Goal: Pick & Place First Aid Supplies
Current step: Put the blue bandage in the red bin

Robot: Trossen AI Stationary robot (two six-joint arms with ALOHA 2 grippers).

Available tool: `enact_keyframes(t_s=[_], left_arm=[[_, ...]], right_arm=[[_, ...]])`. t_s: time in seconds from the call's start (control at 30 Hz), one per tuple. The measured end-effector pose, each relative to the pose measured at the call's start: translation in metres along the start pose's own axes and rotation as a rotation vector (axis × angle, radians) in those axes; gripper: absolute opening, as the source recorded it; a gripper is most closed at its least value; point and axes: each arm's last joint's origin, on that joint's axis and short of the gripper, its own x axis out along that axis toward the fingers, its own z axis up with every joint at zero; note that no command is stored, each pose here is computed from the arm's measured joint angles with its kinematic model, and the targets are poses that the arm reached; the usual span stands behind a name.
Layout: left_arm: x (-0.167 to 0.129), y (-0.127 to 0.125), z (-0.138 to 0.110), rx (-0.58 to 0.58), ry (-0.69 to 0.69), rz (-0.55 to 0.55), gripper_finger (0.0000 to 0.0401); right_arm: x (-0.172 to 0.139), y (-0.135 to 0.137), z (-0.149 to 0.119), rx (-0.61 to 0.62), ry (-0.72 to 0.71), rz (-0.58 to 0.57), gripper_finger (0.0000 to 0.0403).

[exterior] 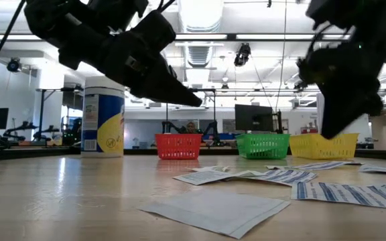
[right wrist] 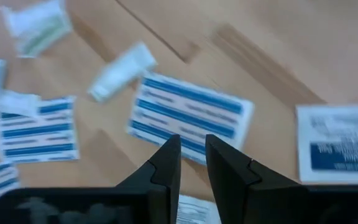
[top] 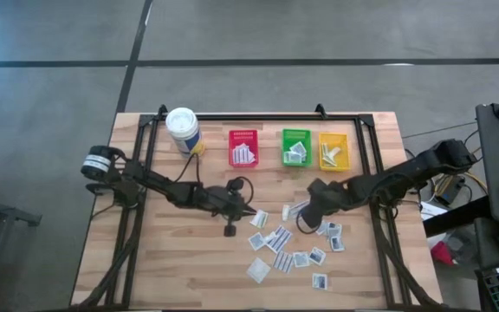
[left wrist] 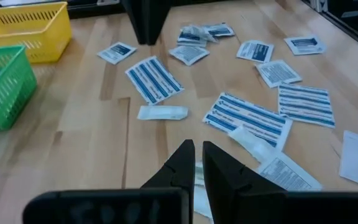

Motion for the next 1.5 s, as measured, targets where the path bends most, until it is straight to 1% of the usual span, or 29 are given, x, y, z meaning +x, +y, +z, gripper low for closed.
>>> enact_keyframes(t_s=[0.13, 0.4, 0.57, 0.7, 0.83, 1.03, 1.23, 1.37, 1.5], left_arm=[[0.001, 0.007, 0.005, 0.006, -0.018, -0.006, 0.0030], [0.003, 0.015, 0.011, 0.004, -0.037, -0.003, 0.0030], [0.001, 0.014, 0.002, -0.008, -0.006, -0.010, 0.0030], [0.000, 0.012, -0.005, -0.029, 0.015, -0.066, 0.0030], [-0.001, 0.011, -0.010, -0.030, 0.032, -0.068, 0.0030], [-0.001, 0.011, -0.012, -0.031, 0.045, -0.068, 0.0030], [-0.001, 0.011, -0.012, -0.031, 0.049, -0.069, 0.0030], [-0.001, 0.011, -0.012, -0.030, 0.049, -0.069, 0.0030], [-0.001, 0.011, -0.012, -0.030, 0.049, -0.069, 0.0030]], right_arm=[[0.008, -0.012, -0.008, 0.075, 0.021, -0.041, 0.0067], [0.016, -0.024, -0.016, 0.167, 0.029, -0.079, 0.0068], [0.022, -0.029, -0.019, 0.209, 0.000, -0.071, 0.0073], [0.025, -0.033, -0.022, 0.242, -0.003, -0.072, 0.0072], [0.025, -0.033, -0.022, 0.247, -0.004, -0.074, 0.0071], [0.025, -0.031, -0.021, 0.247, -0.009, -0.054, 0.0090], [0.026, -0.031, -0.023, 0.253, 0.037, -0.039, 0.0113], [0.026, -0.032, -0.023, 0.288, 0.036, -0.033, 0.0125], [0.029, -0.032, -0.024, 0.299, 0.023, 0.004, 0.0132]])
